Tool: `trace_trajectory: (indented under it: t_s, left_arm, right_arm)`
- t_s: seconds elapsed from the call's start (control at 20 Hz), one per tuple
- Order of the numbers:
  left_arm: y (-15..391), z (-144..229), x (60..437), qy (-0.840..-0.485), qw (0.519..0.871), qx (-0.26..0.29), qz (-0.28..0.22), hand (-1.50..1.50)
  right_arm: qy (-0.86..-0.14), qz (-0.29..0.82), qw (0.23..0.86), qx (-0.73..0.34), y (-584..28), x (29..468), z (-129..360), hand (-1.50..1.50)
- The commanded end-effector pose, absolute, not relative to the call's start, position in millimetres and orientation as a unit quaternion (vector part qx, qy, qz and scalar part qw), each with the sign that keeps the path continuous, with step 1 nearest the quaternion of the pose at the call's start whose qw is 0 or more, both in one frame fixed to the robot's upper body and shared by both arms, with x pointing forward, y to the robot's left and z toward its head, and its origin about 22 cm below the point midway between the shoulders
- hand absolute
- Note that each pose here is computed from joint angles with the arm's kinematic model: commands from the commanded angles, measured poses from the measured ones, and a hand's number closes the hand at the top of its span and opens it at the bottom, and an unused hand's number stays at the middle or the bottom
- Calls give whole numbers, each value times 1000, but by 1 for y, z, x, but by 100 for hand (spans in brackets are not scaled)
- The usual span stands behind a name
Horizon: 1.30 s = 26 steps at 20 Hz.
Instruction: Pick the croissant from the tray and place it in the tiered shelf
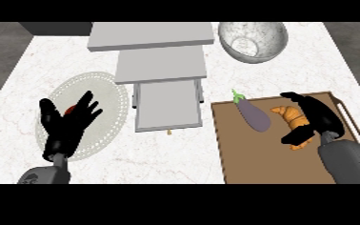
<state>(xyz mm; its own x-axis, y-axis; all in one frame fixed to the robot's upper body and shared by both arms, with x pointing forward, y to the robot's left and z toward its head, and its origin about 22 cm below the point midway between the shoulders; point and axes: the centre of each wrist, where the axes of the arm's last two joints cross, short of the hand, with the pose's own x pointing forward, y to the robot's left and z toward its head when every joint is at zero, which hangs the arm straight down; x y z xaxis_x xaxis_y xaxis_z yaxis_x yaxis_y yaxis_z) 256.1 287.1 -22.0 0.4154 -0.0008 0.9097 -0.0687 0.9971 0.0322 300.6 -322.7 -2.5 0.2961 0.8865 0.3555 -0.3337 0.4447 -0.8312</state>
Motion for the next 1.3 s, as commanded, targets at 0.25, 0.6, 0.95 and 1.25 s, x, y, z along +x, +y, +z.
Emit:
trace_trajectory:
  t_s: [0.25, 0.6, 0.95, 1.25]
  left_arm:
    - [299, -13, 252, -526, 849, 45, 25, 0]
    - [307, -32, 247, -524, 850, 46, 23, 0]
    - [287, -22, 259, -529, 849, 24, 0, 0]
    - [294, -27, 252, -518, 855, 40, 5, 0]
  right_arm:
    - [-443, 470, 715, -268, -309, 285, -31, 150]
    - [-533, 469, 670, -216, -192, 283, -13, 150]
    - [-586, 486, 626, -168, -54, 238, 28, 150]
    - [-674, 414, 576, -205, -8, 186, 94, 150]
